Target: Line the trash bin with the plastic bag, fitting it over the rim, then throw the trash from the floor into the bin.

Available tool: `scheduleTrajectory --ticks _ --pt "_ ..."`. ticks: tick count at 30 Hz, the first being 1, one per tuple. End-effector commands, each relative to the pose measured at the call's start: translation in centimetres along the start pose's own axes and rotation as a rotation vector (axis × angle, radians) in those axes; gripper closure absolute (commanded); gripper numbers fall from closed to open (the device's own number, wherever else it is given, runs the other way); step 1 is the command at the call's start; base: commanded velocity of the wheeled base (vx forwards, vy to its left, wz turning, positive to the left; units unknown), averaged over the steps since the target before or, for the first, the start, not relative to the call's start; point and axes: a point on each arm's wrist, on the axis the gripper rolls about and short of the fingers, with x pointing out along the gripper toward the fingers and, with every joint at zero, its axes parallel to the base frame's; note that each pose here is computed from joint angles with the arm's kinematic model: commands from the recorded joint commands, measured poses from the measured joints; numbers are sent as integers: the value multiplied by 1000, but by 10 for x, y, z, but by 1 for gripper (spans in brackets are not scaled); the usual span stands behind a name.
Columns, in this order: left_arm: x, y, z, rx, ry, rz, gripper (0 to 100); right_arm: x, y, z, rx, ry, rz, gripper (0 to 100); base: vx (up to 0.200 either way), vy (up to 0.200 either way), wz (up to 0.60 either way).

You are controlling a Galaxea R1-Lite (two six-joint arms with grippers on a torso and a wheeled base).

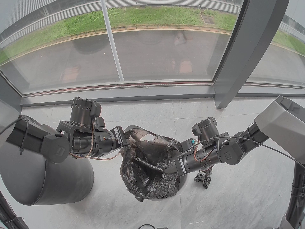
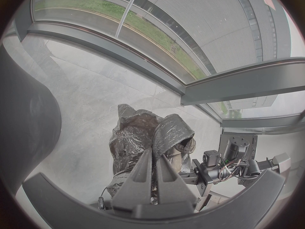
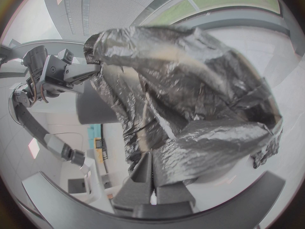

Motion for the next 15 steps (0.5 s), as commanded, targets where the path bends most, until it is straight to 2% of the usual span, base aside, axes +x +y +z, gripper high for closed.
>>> scheduleTrajectory --ticks 1,2,6,10,15 --pt "17 7 3 -11 13 23 100 12 -13 -3 12 3 -29 100 0 0 0" --pt "24 6 8 -8 4 17 100 18 -17 0 -6 -40 -54 100 0 0 0" --pt "27 1 14 -3 -11 3 100 22 -18 8 -22 -81 -64 100 0 0 0" --pt "29 -2 18 0 -24 -8 100 25 -21 12 -25 -104 -116 100 0 0 0" --pt "33 2 14 -8 -9 12 100 21 -22 9 -15 -100 -130 100 0 0 0"
